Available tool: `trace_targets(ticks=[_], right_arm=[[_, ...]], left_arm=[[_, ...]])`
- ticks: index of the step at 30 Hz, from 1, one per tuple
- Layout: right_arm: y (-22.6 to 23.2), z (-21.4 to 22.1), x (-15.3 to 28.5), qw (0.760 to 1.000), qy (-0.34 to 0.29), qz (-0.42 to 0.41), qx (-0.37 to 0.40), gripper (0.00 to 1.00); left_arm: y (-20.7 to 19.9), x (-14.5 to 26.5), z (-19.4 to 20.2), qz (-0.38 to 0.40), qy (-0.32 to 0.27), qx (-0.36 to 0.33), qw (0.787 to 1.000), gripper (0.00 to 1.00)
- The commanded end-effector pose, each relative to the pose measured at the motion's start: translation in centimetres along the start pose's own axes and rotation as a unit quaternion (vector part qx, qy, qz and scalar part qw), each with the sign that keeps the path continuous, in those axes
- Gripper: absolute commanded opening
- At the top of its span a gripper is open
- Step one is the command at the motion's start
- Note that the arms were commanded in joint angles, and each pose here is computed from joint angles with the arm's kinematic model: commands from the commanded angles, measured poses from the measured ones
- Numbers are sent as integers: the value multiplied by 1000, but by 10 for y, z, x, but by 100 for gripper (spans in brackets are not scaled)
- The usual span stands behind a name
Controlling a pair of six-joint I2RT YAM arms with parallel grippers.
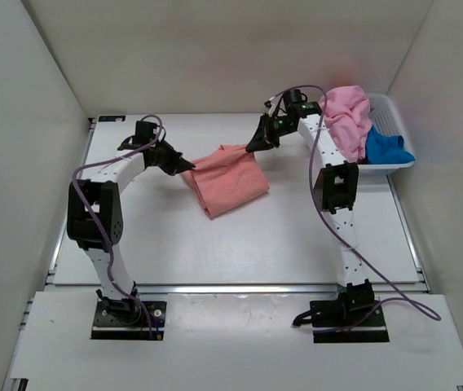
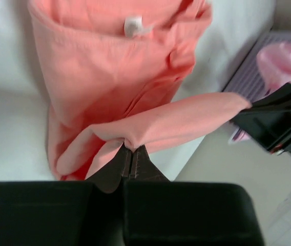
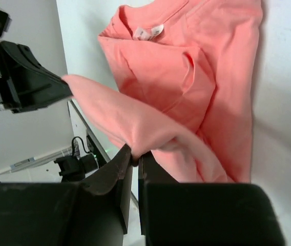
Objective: Fold and stack the t-shirts
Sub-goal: Fold the long partially folded tshirt into a neat square
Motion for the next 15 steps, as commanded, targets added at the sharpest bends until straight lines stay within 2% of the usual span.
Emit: trace_targets(ticks=[1,3,5,6,8,10,12,15], right_arm=[[12,0,-5,1000,6,-15,-3,0],[16,-8,-9,999,-9,-31,17,0],[24,-14,-18,998,-18,-53,32,0],[23,-18,-22,997,-24,-60,33,0],[28,-24,-27,995,-37,-74,47,4],[32,-33,-30,993,-58,-82,64,13],[34,-41,-31,990,-81,-76,88,37],[51,-53,-16,981,-131,-62,132,57]], left_arm=[[-7,15,-53,-1,-96,-2,995,0],[-2,13,-64,-9,-111,4,994,0],[0,10,-69,-11,-121,3,993,4],[5,7,-72,-17,-125,6,992,10],[13,-5,-70,-13,-113,11,993,13],[13,-13,-70,8,-103,8,995,23],[9,-17,-75,40,-113,6,993,31],[4,-12,-81,82,-140,9,987,40]])
Point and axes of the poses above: each gripper's point midway between its finger pads, its own x axis back along the fingers, its own y axis along the line the jaws close on, z = x × y, the point moved 5 cm from there along x, back along the fingers, and after that the axes turned 11 degrees about -x, right-handed, at the moved point
